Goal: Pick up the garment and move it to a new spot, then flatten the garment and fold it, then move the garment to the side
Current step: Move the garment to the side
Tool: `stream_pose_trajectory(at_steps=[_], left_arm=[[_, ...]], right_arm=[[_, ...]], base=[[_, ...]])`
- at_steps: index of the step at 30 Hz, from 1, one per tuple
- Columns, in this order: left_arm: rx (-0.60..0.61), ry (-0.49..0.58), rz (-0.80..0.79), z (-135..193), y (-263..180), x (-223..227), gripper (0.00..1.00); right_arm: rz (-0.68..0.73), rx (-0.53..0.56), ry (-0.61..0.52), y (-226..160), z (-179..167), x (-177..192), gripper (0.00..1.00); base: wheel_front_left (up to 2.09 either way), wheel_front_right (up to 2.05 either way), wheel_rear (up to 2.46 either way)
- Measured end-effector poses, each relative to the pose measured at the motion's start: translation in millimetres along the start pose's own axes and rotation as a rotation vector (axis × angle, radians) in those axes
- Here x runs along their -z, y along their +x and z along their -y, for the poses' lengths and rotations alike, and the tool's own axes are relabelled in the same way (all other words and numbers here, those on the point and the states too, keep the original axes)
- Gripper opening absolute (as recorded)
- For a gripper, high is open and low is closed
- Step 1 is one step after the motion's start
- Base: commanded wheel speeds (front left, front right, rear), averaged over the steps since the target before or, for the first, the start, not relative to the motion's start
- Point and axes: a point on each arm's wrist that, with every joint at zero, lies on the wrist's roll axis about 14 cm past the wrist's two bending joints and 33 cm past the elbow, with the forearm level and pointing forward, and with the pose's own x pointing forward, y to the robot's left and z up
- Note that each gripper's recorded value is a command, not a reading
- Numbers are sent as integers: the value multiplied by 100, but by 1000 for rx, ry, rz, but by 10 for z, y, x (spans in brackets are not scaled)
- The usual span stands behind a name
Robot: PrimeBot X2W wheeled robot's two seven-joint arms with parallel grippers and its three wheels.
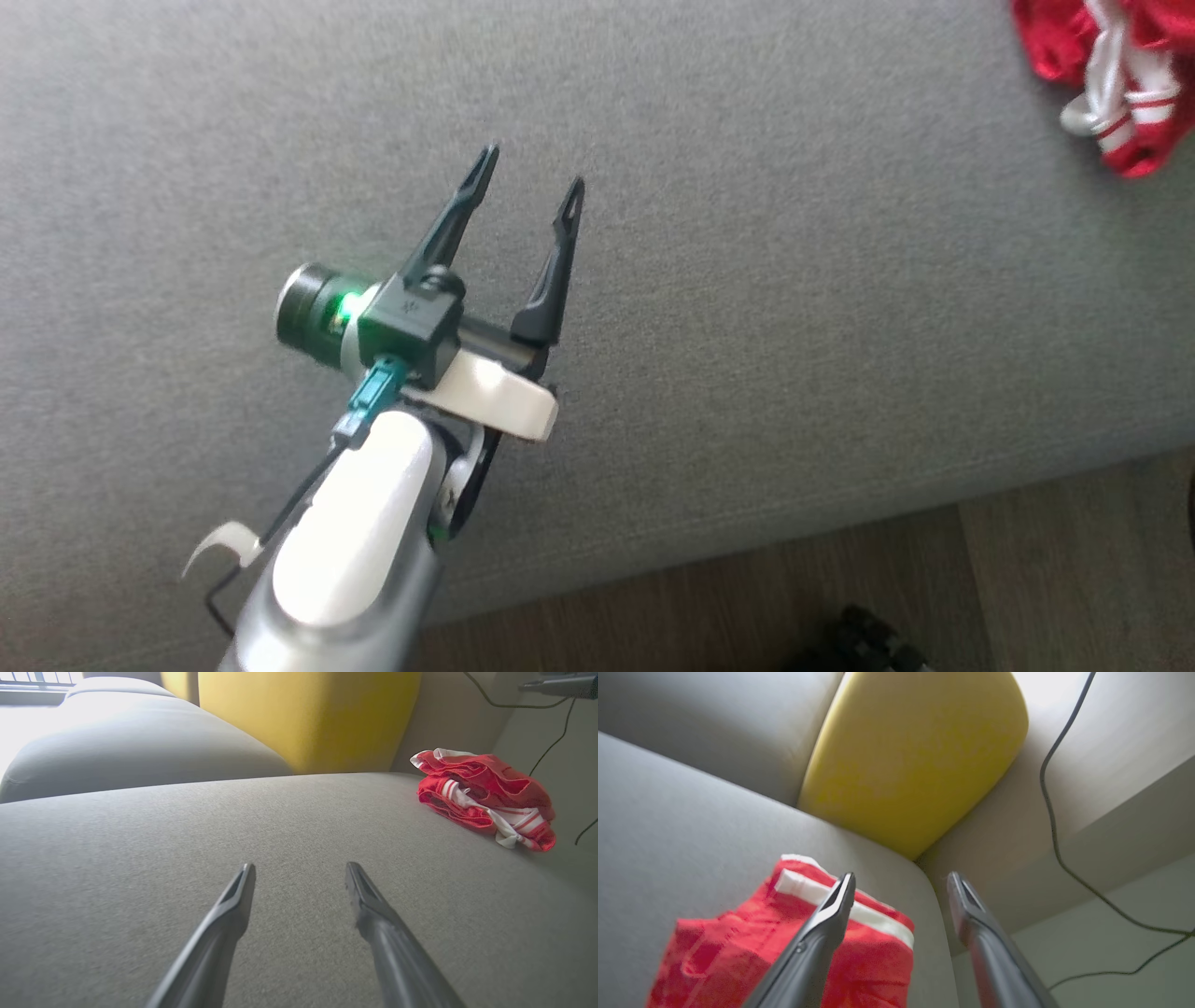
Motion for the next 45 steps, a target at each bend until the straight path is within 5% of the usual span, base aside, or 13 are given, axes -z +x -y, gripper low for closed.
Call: stream_pose_trajectory(at_steps=[11, 22, 29, 45], left_arm=[[-200, 68, 78, -306, -528, -562, 100], [-406, 108, 117, -532, -1371, -849, 100], [-493, 117, 115, -571, -1838, -860, 100], [-555, 118, 112, -516, -2200, -815, 100]], right_arm=[[543, -118, 112, -757, -630, -1380, 100], [594, -183, 395, -1436, -1354, -1109, 100], [527, -180, 481, -1818, -1628, -794, 100], [416, -258, 487, -2216, -1974, -361, 100]], base=[[0, 0, 0], [0, 0, 0], [0, 0, 0], [0, 0, 0]])
